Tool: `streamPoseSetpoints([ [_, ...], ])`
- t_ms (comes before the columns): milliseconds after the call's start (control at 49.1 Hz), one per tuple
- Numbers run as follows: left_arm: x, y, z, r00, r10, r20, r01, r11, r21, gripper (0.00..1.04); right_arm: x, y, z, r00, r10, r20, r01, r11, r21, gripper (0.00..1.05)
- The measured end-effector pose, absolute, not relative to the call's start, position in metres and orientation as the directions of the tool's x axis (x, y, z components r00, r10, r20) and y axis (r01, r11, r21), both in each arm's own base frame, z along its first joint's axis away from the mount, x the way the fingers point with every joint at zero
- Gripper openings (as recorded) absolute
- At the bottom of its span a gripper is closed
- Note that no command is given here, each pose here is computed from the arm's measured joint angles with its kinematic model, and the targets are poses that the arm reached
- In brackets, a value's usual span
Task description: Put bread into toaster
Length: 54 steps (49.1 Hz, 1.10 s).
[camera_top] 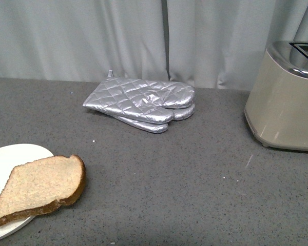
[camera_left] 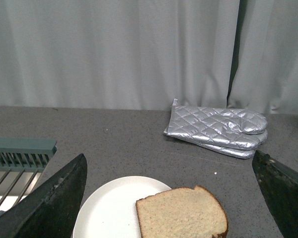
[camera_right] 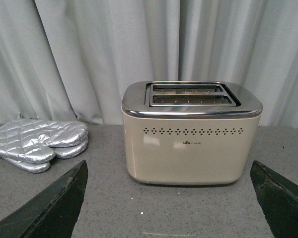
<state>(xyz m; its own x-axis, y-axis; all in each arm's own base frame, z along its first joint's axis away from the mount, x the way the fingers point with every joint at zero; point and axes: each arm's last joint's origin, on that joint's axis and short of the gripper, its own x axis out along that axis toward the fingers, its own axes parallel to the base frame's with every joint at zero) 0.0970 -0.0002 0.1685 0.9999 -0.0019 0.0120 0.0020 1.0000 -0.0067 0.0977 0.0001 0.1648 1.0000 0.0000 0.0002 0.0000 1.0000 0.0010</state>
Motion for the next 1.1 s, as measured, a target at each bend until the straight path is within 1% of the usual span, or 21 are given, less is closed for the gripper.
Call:
streamPoseSetpoints([
  [1101,0.097,-0.0002,0.1685,1.0,-0.002,0.012,0.002,1.0,-0.007,0.98,0.0977,0.0001,0.1648,1.0,0.0,0.0,0.0,1.0,0.001,0.95],
])
